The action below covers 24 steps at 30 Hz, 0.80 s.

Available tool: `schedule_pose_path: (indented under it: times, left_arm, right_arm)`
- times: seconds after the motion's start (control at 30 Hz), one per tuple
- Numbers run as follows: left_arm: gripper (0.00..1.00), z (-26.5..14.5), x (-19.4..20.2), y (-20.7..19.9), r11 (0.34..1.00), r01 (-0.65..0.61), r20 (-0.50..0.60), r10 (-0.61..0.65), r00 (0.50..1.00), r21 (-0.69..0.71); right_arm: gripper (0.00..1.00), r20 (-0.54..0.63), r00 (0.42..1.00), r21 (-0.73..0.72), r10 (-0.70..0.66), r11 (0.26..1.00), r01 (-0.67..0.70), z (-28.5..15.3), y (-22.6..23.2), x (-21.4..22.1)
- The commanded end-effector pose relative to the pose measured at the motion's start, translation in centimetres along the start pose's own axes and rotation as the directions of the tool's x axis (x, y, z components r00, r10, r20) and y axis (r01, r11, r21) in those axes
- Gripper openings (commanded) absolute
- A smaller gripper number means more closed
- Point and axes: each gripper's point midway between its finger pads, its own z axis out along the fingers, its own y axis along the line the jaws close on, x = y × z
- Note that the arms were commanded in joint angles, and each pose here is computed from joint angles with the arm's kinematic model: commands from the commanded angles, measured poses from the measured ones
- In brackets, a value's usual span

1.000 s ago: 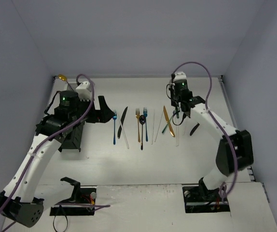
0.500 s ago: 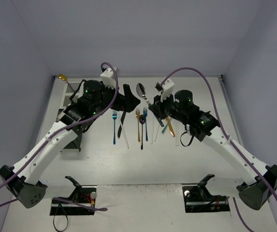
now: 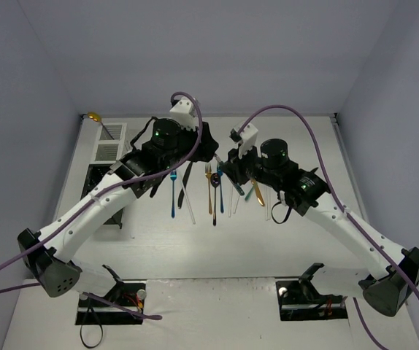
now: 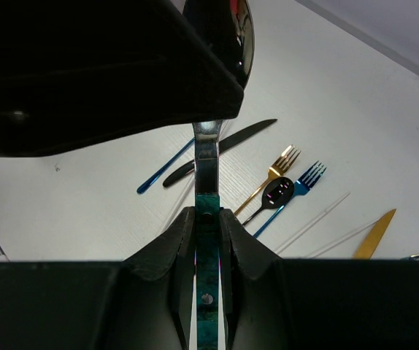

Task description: Sort the eating utensils into containers

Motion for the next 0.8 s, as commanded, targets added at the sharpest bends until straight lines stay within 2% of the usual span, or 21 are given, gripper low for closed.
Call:
schedule_pose_path:
  times: [0.0, 0.17, 0.27, 0.3, 0.33, 0.37, 0.4, 0.43, 0.47, 0.6, 0.7, 0.77]
  left_arm:
    - [0.43, -0.6, -3.4, -0.8, 1.0, 0.007, 0.109, -0.006, 0.994, -0.006]
    - [0.12, -0.6, -4.1, -0.4, 1.0, -0.011, 0.147, 0.015, 0.989, -0.025]
    - [0.0, -0.8, -4.3, 0.2, 0.998, -0.03, 0.168, 0.038, 0.985, -0.05]
    - [0.0, -0.9, -4.5, 0.3, 0.998, -0.034, 0.176, 0.043, 0.983, -0.057]
    - [0.0, -0.9, -4.4, 0.7, 0.996, -0.046, 0.177, 0.059, 0.982, -0.077]
    - [0.0, -0.9, -4.4, 1.1, 0.994, -0.053, 0.178, 0.069, 0.982, -0.094]
    - [0.0, -1.1, -4.3, 1.4, 0.992, -0.058, 0.174, 0.077, 0.982, -0.111]
    - [0.0, -1.3, -4.4, 2.0, 0.988, -0.065, 0.174, 0.089, 0.981, -0.14]
    - [0.0, -1.4, -4.5, 2.6, 0.982, -0.077, 0.171, 0.106, 0.979, -0.171]
    - [0.0, -2.4, -5.9, 7.1, 0.938, -0.095, 0.172, 0.16, 0.972, -0.334]
    - [0.0, -3.5, -7.8, 12.4, 0.89, -0.059, 0.189, 0.16, 0.969, -0.453]
    - [0.0, -5.3, -9.9, 18.0, 0.822, -0.005, 0.222, 0.16, 0.962, -0.569]
  right_arm:
    - [0.0, 0.139, 0.99, -0.015, -0.023, 1.0, 0.026, -0.7, 0.5, -3.7]
    - [0.0, 0.125, 0.992, -0.013, -0.022, 1.0, 0.023, -0.2, 0.4, -3.1]
    - [0.01, 0.115, 0.993, -0.003, -0.017, 1.0, 0.017, 0.1, 0.2, -2.8]
    - [0.07, 0.115, 0.993, 0.0, -0.017, 1.0, 0.017, 0.2, 0.1, -2.8]
    - [0.23, 0.115, 0.993, 0.005, -0.017, 1.0, 0.016, 0.2, 0.0, -2.8]
    - [0.35, 0.116, 0.993, 0.009, -0.018, 1.0, 0.017, 0.2, 0.0, -2.8]
    - [0.54, 0.112, 0.994, 0.013, -0.017, 1.0, 0.015, 0.3, -0.1, -2.6]
    - [0.66, 0.106, 0.994, 0.03, -0.016, 0.999, 0.012, 0.4, -0.5, -2.5]
    - [0.73, 0.104, 0.994, 0.051, -0.015, 0.999, 0.01, 0.5, -0.9, -2.3]
    - [0.91, 0.088, 0.996, 0.157, -0.012, 0.988, -0.002, 0.1, -2.8, -1.3]
    - [0.94, 0.087, 0.996, 0.222, -0.011, 0.975, -0.009, -0.6, -4.0, -0.6]
    - [0.94, 0.086, 0.996, 0.262, -0.009, 0.965, -0.014, -1.2, -4.8, -0.1]
